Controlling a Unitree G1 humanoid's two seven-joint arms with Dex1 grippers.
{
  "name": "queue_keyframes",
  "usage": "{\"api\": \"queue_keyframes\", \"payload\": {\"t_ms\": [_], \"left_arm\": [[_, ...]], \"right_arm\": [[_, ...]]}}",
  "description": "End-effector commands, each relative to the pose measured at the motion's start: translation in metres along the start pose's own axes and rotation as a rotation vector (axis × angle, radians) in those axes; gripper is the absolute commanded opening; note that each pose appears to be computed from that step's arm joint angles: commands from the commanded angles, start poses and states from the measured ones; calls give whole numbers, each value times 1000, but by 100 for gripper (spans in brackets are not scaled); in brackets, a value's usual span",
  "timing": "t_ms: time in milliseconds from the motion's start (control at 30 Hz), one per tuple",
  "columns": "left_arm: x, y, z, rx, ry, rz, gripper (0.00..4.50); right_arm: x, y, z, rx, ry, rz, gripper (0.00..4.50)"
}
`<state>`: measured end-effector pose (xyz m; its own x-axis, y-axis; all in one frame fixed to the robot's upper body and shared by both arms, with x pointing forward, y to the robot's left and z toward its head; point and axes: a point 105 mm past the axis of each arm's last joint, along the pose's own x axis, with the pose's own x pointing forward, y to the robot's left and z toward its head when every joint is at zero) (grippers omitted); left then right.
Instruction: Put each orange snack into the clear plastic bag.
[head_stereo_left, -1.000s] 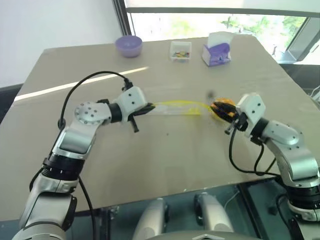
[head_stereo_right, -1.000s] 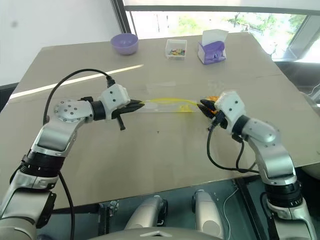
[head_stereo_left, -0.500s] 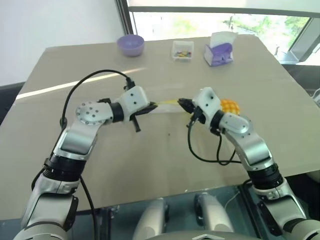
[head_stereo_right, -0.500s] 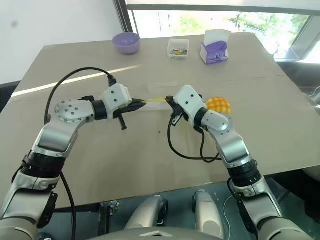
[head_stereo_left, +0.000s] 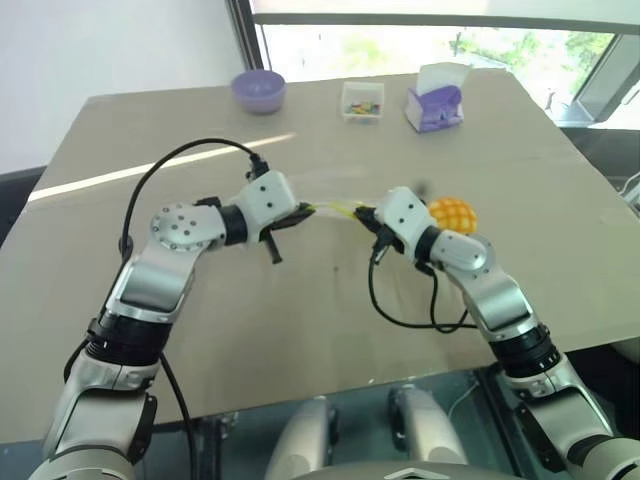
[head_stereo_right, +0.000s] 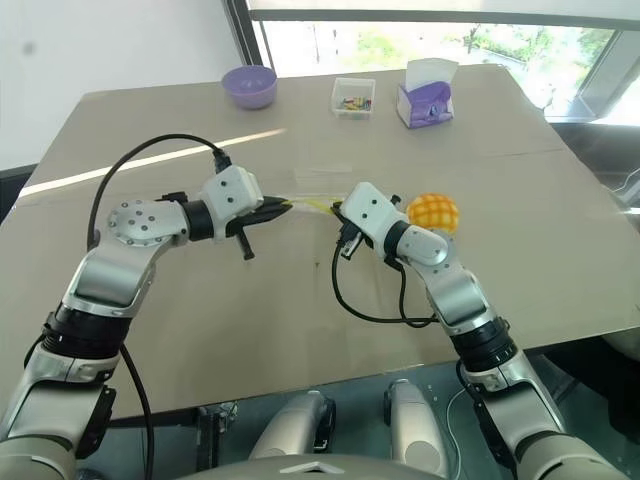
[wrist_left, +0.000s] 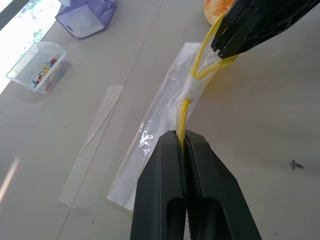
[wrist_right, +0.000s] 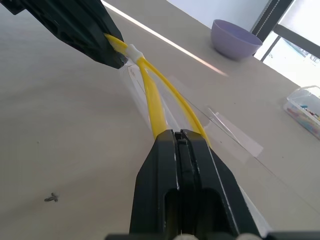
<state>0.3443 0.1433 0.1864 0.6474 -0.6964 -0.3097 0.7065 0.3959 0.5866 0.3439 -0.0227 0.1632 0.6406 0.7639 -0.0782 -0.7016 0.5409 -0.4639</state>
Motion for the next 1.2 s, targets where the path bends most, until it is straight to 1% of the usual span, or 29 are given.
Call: {"api": "queue_keyframes", "payload": {"t_ms": [33,267,333,400,533,600,767,867,1000,1100,1133,1167,1200], "left_arm": [[-3,-3,14,73,-45,-3,0],[-5,-24,12,182,-48,-86,0],[-5,-26,11,200,-45,-92,0],[-5,-26,11,202,-45,-87,0],[-5,-21,10,182,-36,-59,0],[-4,-19,10,171,-34,-51,0],[-4,-18,9,153,-24,-38,0],[-4,-18,8,146,-20,-34,0],[-4,-18,9,144,-19,-31,0],[-5,-18,11,142,-23,-20,0],[-5,-17,12,141,-23,-15,0],[-6,-16,12,139,-23,-9,0],[-6,-16,12,137,-22,-5,0]], "right_arm": [[2,-5,9,37,-38,-20,8],[10,-11,-10,470,-3,-129,8],[11,-10,-14,545,9,-137,8],[11,-7,-23,478,64,-141,8],[11,8,-42,184,186,-71,8],[10,15,-47,85,205,-29,8],[8,20,-67,-169,286,30,8],[4,19,-75,-259,317,56,8],[10,-6,-63,-294,248,-79,8],[10,-10,-68,-331,272,-75,8],[10,-11,-70,-340,282,-78,58],[10,-13,-72,-355,289,-82,72],[10,-15,-73,-371,296,-92,112]]}}
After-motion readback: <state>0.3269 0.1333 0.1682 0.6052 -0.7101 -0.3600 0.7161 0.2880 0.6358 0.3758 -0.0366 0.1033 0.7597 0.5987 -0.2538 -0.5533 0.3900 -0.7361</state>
